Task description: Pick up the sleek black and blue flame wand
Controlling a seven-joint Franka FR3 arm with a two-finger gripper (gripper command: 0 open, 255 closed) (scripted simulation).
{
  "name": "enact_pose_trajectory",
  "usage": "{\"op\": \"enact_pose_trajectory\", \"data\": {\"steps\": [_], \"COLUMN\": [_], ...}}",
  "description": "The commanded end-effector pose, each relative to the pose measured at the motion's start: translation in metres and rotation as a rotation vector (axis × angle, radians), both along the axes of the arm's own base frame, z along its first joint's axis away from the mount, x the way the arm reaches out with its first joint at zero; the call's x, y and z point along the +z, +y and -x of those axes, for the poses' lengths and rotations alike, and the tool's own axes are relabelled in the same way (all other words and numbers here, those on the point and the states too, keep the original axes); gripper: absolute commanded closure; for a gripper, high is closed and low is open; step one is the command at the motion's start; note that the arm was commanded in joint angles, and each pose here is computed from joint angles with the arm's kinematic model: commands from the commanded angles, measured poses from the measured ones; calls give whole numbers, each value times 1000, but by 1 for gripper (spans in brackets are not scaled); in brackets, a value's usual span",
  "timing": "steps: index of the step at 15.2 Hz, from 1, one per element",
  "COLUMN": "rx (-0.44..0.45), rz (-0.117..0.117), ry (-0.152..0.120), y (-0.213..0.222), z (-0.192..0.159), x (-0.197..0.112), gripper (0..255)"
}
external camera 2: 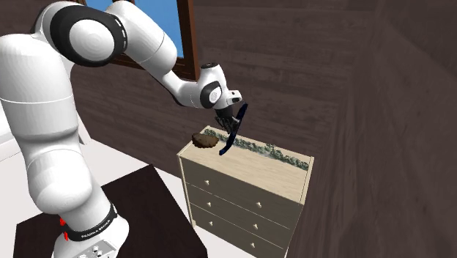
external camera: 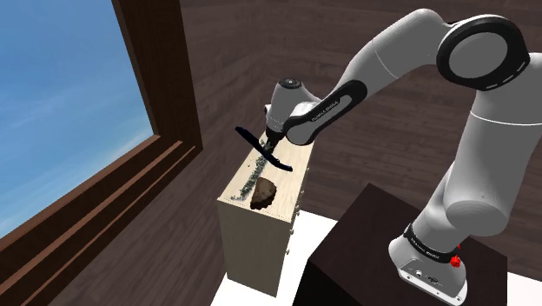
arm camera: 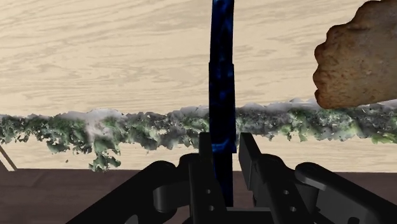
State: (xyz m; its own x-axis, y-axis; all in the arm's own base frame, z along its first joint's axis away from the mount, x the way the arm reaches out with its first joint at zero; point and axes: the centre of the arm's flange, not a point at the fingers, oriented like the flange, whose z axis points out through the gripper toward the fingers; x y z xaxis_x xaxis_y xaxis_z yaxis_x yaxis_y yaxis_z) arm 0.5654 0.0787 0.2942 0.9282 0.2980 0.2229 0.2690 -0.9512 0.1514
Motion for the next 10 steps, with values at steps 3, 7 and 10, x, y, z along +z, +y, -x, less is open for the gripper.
{"op": "enact_pose_trajectory", "data": {"steps": [3, 7, 10], "rx": [3, 3, 3], "rz": [-5, -5, -5], "ry": [-20, -20, -20], "y": [1, 1, 1], "z": [-4, -4, -4], "x": [28, 49, 55], "gripper": [255, 255, 255]}}
